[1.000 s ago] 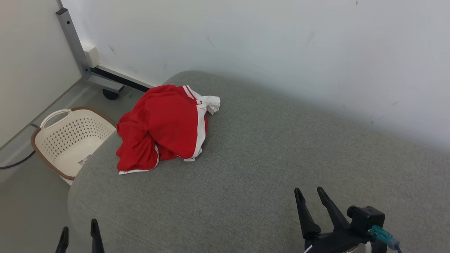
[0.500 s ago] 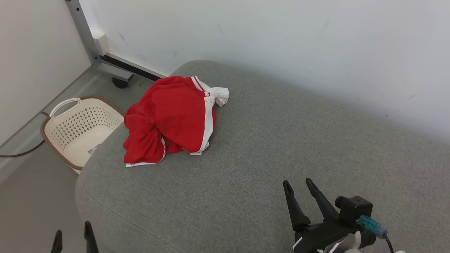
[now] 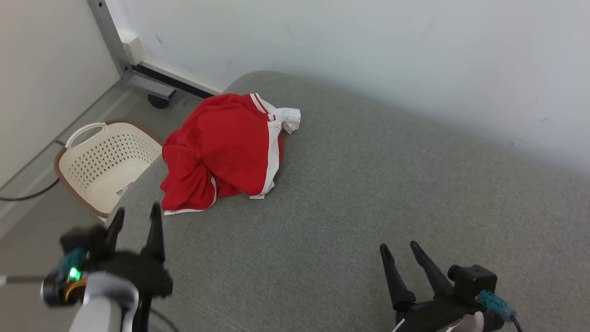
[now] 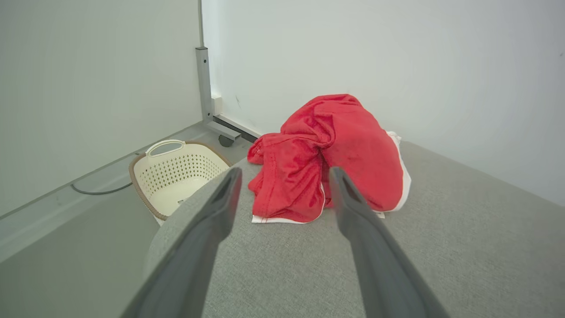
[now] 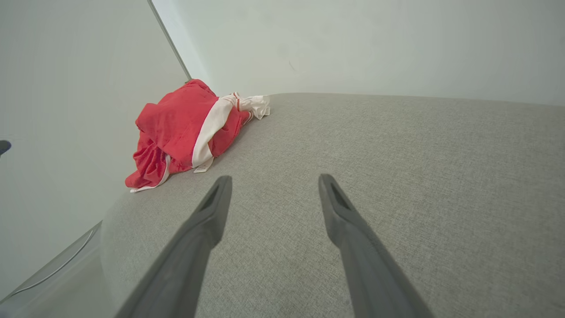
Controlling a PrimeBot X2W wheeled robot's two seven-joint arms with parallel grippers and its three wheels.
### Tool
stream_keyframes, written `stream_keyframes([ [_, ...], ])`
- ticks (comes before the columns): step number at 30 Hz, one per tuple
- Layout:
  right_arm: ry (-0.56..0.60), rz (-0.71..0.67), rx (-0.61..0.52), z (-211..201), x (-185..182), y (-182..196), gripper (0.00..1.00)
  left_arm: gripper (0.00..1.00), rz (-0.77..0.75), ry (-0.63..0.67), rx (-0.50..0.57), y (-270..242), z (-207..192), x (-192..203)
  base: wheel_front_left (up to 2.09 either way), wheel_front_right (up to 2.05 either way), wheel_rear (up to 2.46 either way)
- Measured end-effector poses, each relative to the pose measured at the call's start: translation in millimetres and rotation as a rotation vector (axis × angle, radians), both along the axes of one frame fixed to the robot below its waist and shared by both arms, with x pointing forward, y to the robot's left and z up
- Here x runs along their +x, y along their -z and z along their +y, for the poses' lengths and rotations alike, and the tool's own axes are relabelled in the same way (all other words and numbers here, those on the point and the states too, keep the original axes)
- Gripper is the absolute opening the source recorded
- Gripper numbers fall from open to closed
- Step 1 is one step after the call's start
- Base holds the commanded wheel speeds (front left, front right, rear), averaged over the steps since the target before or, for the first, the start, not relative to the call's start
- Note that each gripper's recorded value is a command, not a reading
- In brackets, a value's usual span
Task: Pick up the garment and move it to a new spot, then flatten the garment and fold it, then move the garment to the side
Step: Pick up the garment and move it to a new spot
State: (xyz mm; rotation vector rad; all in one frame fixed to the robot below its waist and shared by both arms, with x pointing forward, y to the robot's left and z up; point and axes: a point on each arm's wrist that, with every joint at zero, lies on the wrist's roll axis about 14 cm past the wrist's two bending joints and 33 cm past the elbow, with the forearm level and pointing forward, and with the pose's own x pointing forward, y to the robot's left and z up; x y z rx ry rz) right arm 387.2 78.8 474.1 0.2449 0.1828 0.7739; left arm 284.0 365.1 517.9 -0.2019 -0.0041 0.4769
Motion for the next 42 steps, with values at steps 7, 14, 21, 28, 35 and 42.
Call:
stream_keyframes([
  [7,-0.001,0.001,-0.04,-7.7,2.7,1.8,1.0,1.0,0.058,0.066,-0.033,-22.6,11.9,58.1,0.0,0.0,0.0],
  [14,0.053,0.014,-0.078,-37.0,14.5,5.3,1.0,1.0,0.22,0.159,-0.112,-12.0,2.3,117.7,0.0,0.0,0.0],
  [21,0.125,0.055,-0.109,-71.2,18.3,16.6,1.0,1.0,0.406,0.146,-0.147,22.1,2.8,147.7,0.0,0.0,0.0],
  [28,0.185,0.111,-0.14,-99.2,15.5,34.0,1.0,1.0,0.516,0.126,-0.18,45.9,-1.0,170.7,0.0,0.0,0.0],
  [35,0.204,0.15,-0.153,-108.0,6.9,43.7,1.0,0.0,0.576,0.099,-0.193,63.1,-2.0,171.1,0.0,0.0,0.0],
  [42,0.193,0.133,-0.12,-99.1,-0.2,33.2,1.0,0.0,0.524,0.106,-0.175,38.9,4.8,165.4,0.0,0.0,0.0],
])
